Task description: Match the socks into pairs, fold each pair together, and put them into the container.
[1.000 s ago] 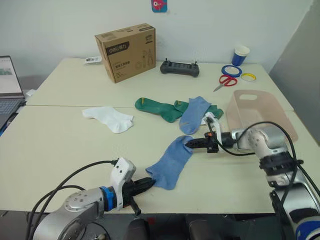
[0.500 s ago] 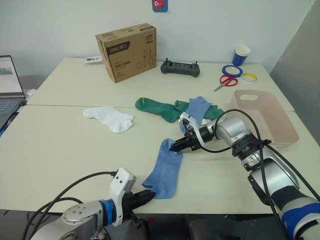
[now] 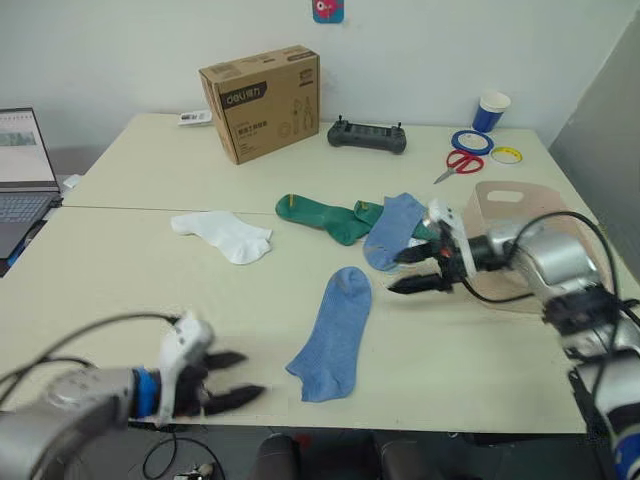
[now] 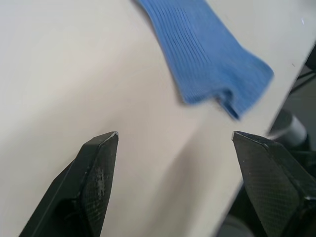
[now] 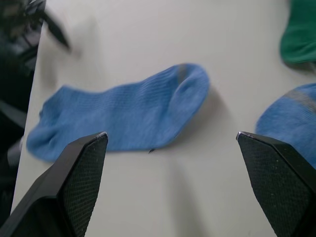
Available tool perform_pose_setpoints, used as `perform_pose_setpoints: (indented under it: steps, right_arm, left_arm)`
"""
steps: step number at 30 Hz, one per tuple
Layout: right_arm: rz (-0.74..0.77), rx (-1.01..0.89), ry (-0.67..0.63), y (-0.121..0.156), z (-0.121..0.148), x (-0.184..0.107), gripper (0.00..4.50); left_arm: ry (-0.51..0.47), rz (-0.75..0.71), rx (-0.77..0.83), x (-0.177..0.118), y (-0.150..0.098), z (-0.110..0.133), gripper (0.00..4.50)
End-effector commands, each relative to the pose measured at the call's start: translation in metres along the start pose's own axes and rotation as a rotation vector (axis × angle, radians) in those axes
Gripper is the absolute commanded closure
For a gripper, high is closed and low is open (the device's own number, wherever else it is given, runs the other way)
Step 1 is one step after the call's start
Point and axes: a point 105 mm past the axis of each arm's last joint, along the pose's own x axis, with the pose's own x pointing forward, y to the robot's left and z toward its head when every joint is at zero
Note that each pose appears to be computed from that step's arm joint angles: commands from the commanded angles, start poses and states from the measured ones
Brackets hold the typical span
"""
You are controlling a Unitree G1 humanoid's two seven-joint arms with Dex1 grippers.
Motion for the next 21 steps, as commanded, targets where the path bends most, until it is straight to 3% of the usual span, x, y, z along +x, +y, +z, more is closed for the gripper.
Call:
perform_pose_setpoints:
  steps: [1,5,10,16,21]
  right_arm:
    - [0.083,-0.307,0.018,0.037,0.003,0.011,0.0]
    - [0.147,-0.656,0.065,0.068,-0.024,0.035,0.0]
    - [0.121,-0.855,-0.073,0.079,-0.023,0.066,0.0]
    - [0.18,-0.959,-0.133,0.086,-0.025,0.089,0.0]
    - [0.242,-1.027,-0.12,0.09,-0.032,0.092,0.0]
  left_arm:
    - [-0.042,-0.008,0.124,0.014,0.025,0.027,0.83]
    - [-0.12,0.016,0.228,0.051,0.06,0.07,0.83]
    - [-0.159,-0.017,0.308,0.104,0.077,0.101,0.83]
    - [-0.146,-0.077,0.336,0.147,0.079,0.111,0.83]
    - [-0.11,-0.159,0.366,0.16,0.071,0.108,0.83]
